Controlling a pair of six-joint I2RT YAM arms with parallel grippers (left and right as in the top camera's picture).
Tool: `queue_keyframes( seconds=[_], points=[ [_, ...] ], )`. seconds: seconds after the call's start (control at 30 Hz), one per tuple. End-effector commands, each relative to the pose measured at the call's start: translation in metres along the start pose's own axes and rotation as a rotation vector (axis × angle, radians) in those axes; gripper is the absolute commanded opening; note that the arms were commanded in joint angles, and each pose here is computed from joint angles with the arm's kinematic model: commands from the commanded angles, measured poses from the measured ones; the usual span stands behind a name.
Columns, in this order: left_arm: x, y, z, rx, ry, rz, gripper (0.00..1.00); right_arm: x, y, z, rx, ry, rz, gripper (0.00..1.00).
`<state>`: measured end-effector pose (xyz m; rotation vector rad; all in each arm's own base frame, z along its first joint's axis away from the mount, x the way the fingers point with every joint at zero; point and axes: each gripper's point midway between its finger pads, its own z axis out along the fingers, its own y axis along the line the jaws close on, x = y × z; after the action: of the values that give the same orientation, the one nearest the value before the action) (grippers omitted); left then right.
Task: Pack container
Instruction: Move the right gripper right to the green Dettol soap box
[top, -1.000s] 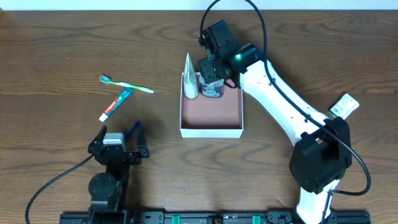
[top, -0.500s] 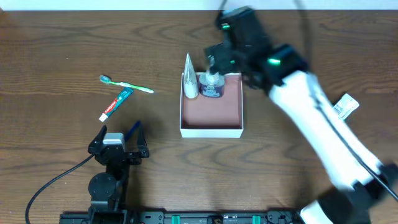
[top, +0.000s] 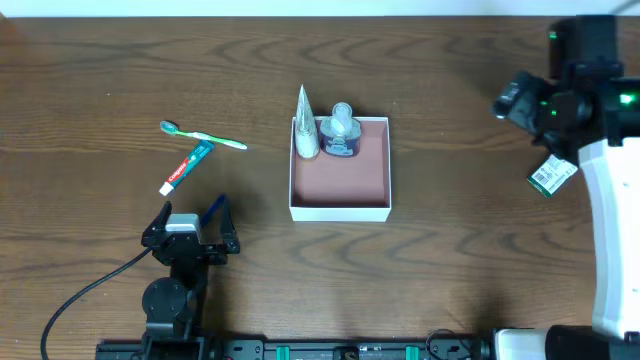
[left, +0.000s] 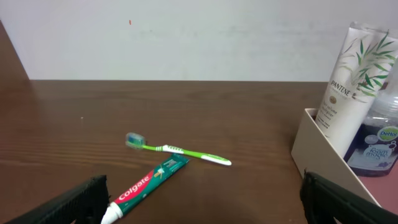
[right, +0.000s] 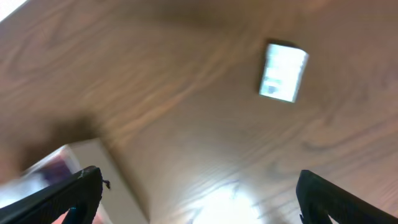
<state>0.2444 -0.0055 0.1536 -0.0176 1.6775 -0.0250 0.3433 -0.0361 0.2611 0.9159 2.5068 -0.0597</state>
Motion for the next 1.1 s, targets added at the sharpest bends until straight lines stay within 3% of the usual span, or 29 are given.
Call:
queue_keyframes(
  seconds=[0.0,0.23,0.47,1.07],
  points=[
    [0.018,0.003,0.001,-0.015,0.053,0.016,0.98,0.004,-0.032,0.036,0.084,0.046,0.153,0.99],
    [0.018,0.003,0.001,-0.015,0.053,0.016,0.98,0.019,-0.082,0.108,0.132,0.094,0.28,0.99],
    [0.018,0.003,0.001,-0.015,0.053,0.016,0.98,0.015,-0.113,0.141,0.126,0.059,0.237,0.99],
    [0.018,0.003,0.001,-0.015,0.053,0.016,0.98,0.008,-0.12,0.213,0.108,-0.001,0.169,0.99]
  ],
)
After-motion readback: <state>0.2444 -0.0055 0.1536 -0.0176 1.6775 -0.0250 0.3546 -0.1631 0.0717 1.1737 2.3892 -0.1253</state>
